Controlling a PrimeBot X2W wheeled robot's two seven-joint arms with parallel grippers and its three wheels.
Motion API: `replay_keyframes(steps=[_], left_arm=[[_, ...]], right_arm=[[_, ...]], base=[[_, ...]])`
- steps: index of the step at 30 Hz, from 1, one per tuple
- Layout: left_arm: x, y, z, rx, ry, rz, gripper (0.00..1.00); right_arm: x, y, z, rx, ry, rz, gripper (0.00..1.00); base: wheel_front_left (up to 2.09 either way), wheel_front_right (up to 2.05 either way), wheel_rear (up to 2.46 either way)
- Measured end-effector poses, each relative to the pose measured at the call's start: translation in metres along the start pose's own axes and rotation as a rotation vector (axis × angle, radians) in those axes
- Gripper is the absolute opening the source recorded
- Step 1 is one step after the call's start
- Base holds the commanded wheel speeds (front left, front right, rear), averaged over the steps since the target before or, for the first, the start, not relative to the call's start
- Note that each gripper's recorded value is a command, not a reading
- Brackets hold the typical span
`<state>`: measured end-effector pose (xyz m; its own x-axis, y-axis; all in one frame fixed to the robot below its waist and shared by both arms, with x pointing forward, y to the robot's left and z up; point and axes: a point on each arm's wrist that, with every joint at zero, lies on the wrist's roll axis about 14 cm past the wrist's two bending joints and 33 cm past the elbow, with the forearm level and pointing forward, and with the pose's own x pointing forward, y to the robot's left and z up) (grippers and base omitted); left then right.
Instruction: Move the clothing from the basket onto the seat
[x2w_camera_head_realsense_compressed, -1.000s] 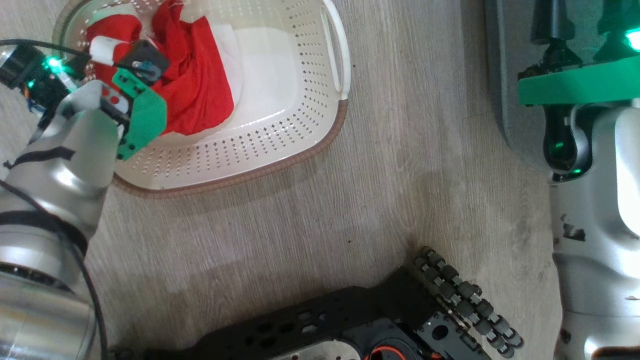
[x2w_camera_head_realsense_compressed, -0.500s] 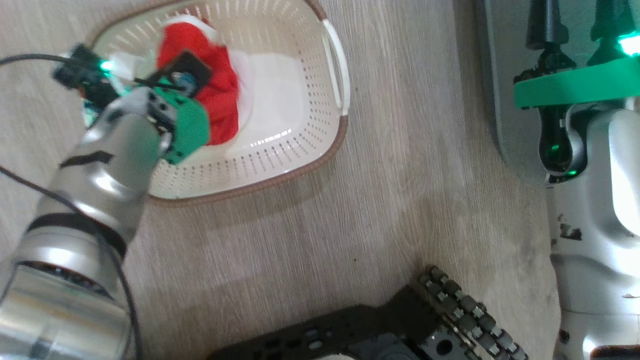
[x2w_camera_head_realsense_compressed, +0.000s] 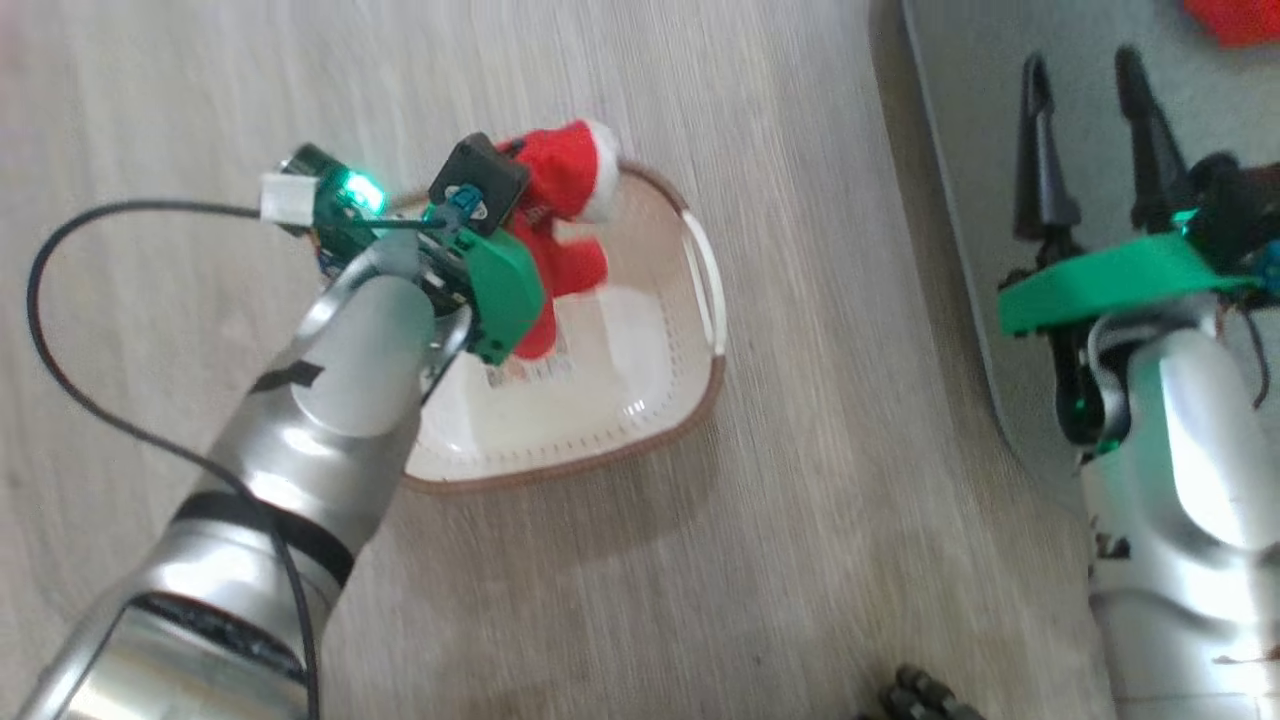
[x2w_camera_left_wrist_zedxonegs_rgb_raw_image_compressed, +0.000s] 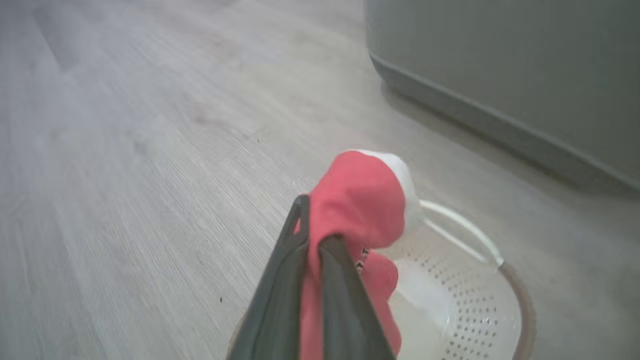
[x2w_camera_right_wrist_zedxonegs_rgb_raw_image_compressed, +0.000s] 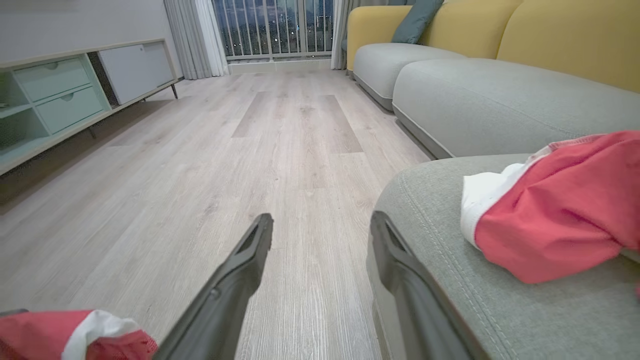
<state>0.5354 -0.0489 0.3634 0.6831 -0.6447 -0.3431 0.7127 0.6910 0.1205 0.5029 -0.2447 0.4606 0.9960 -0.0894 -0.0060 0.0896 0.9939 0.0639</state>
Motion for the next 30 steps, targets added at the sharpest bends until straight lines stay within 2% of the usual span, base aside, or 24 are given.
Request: replay_keyframes(steps=[6, 13, 22, 30], left_arm=[[-0.038, 0.002, 0.079, -0.117, -0.214, 0.071, 0.0], [-0.087, -0.001, 0.133, -0.189, -0.373, 0.144, 0.0], [-0.127, -0.015, 0.204, -0.233, -0.534, 0.12, 0.0], [-0.141, -0.024, 0.23, -0.265, -0.583, 0.092, 0.0]], right_arm=[[-0.018, 0.014, 0.027, 0.015, -0.042, 0.033, 1.0], [-0.039, 0.033, 0.047, 0.029, -0.072, 0.079, 1.0], [-0.062, 0.044, 0.06, 0.042, -0.092, 0.112, 1.0], [-0.072, 0.048, 0.058, 0.049, -0.082, 0.122, 1.0]], base=[[0.0, 0.0, 0.0], [0.0, 0.0, 0.0], [0.0, 0.0, 0.0], [0.0, 0.0, 0.0]])
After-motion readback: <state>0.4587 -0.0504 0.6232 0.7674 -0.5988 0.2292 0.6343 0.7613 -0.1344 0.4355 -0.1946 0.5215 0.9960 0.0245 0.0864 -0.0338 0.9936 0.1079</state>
